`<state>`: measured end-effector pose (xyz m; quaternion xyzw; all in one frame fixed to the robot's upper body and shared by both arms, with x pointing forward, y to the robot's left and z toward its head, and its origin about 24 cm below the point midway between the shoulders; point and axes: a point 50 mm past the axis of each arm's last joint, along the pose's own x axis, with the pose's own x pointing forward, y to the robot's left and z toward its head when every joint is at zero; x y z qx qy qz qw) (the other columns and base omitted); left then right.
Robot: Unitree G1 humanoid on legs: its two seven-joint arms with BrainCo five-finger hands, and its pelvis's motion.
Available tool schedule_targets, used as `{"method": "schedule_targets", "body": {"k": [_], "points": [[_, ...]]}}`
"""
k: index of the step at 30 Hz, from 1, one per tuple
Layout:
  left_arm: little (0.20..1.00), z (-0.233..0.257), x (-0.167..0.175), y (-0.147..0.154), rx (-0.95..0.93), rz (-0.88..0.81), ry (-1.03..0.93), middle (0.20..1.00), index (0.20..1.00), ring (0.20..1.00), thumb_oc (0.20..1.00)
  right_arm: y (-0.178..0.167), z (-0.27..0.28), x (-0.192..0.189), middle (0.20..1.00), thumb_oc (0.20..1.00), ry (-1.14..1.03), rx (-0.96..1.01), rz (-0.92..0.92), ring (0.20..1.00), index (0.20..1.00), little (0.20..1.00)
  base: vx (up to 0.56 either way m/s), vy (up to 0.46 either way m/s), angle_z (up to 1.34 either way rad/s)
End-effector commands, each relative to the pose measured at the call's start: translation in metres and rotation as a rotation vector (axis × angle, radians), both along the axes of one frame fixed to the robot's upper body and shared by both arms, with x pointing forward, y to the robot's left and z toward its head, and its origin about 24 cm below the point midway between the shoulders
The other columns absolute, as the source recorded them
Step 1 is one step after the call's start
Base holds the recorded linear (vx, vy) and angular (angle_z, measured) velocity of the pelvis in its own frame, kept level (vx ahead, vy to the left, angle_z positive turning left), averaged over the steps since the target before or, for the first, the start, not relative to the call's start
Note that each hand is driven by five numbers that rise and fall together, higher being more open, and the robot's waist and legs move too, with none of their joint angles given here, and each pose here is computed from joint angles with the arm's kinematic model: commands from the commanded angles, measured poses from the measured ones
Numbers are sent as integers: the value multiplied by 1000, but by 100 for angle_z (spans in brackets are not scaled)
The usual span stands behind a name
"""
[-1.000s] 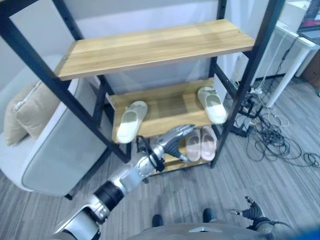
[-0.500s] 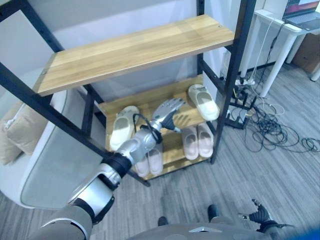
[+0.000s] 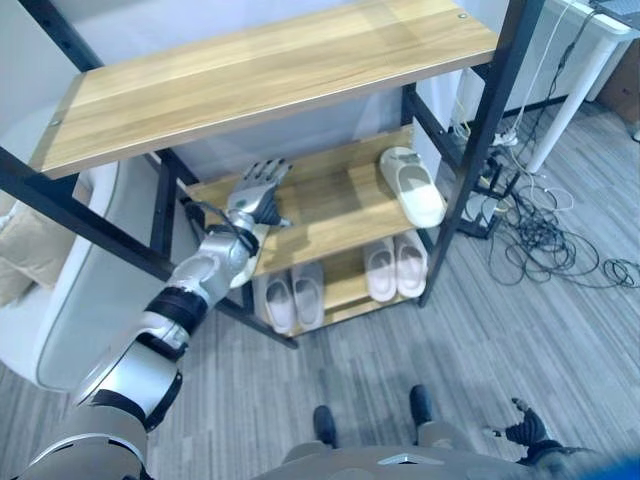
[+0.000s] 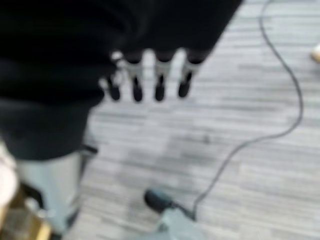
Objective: Arrange the slippers neatly on the shoe rack.
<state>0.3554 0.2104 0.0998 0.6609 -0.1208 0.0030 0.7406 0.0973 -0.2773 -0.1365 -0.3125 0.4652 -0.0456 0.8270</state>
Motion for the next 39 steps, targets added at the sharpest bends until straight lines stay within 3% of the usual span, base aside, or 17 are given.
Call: {"method": "schedule_targets", "body": {"k": [1, 11, 26, 39], "points": [[1000, 66, 22, 12, 36, 44, -209, 1000, 1000, 1000, 1000, 4, 10, 31, 1000, 1000, -111, 1, 49, 1000, 1000, 1000, -38, -11, -2], [1000, 71, 27, 23, 60, 98, -202, 1000, 1000, 1000, 1000, 7, 15, 46, 1000, 1000, -141, -14, 80, 1000, 1000, 1000, -14, 1, 0], [1000, 97, 29, 63, 17, 292, -266, 1000, 1000, 1000, 1000, 19, 11, 53, 1000, 1000, -135, 7, 106, 1000, 1000, 1000, -2, -1, 0], [1000, 123, 25, 76, -77, 303, -342, 1000, 1000, 1000, 1000, 19, 20, 68, 1000, 1000, -192, -2, 131, 1000, 1000, 1000, 1, 0, 0]]}}
